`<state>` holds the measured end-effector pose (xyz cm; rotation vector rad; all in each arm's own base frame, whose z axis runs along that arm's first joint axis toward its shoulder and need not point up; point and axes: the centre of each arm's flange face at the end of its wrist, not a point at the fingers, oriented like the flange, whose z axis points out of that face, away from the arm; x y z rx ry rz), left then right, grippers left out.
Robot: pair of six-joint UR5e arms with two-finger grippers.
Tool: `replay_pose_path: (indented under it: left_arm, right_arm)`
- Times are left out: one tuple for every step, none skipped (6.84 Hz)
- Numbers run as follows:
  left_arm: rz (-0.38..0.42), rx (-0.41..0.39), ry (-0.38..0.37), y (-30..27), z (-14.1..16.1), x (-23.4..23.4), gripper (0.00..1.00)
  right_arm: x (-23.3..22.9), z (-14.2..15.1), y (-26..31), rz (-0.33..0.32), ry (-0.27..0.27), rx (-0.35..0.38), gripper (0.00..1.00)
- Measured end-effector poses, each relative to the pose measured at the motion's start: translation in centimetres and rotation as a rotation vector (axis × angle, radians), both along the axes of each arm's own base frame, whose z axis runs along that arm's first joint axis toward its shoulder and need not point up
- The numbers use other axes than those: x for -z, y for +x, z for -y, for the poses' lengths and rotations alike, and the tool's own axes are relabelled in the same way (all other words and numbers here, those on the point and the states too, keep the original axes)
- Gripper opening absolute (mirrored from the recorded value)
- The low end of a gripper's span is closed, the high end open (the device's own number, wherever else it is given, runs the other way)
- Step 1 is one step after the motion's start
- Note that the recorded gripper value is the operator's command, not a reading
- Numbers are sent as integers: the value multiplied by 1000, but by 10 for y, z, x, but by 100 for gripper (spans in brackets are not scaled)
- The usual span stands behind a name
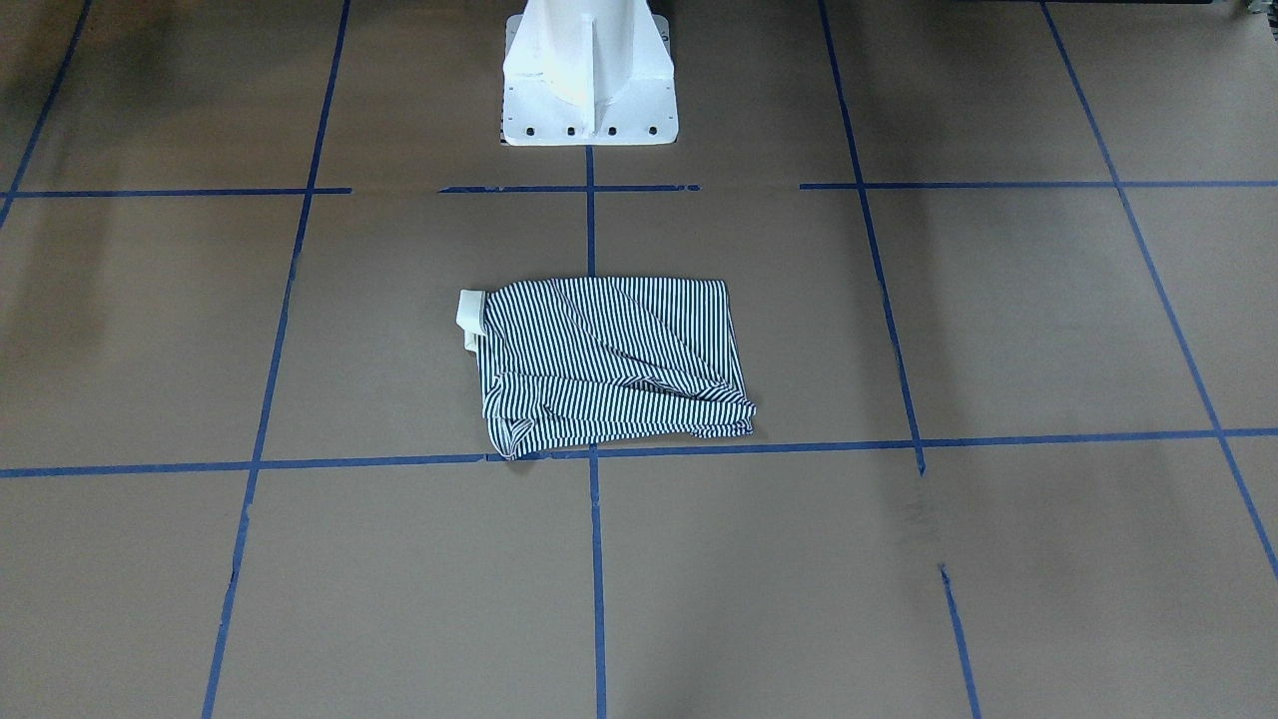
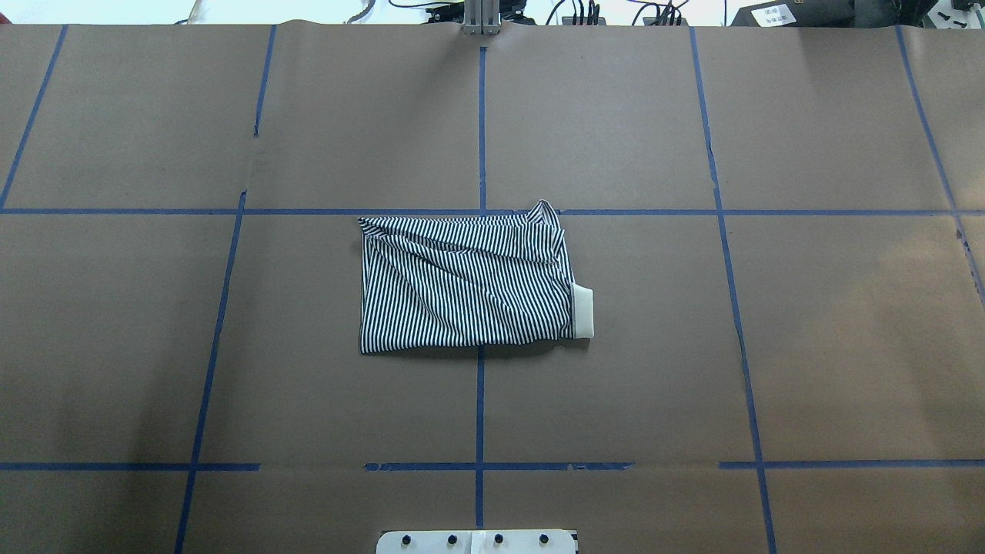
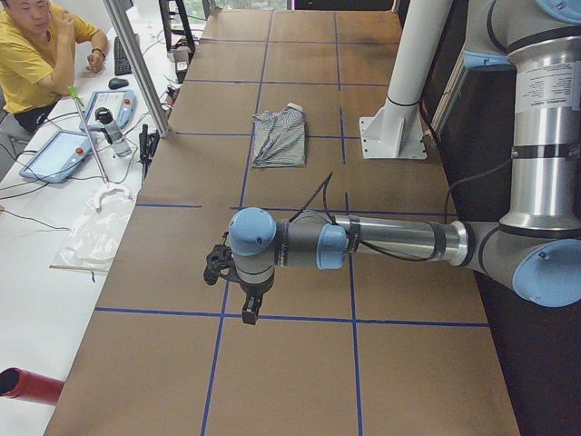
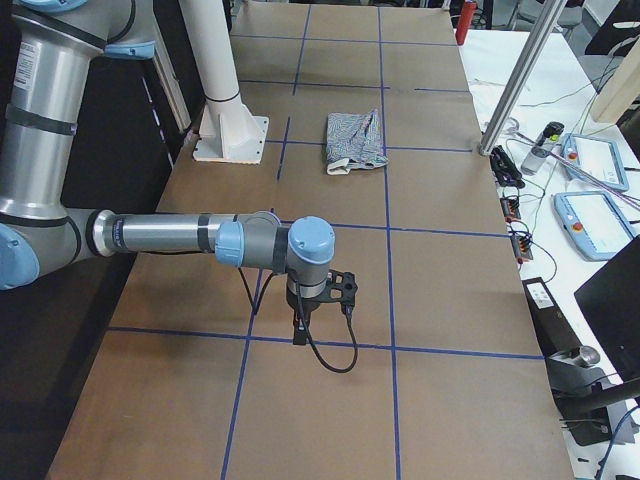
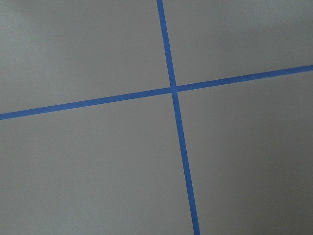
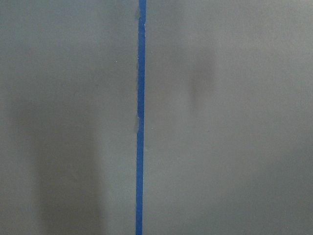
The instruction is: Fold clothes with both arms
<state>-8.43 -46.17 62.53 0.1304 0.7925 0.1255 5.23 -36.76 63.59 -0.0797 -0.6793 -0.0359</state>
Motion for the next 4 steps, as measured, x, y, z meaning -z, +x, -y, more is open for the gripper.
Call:
replay_pose_path:
  left_arm:
    - [-1,0,1,0,0,0,100]
    - [-2,1,2,0,0,1,100]
    - [-4,0,2,1,0,1,100]
    - [-5,0,2,1,0,1,100]
  right_arm:
    - [0,0,0,0,-1,-1,100]
    - [0,0,0,1,-2,-1,100]
    - [0,0,0,2,-1,-1,100]
    - [0,0,0,2,-1,-1,100]
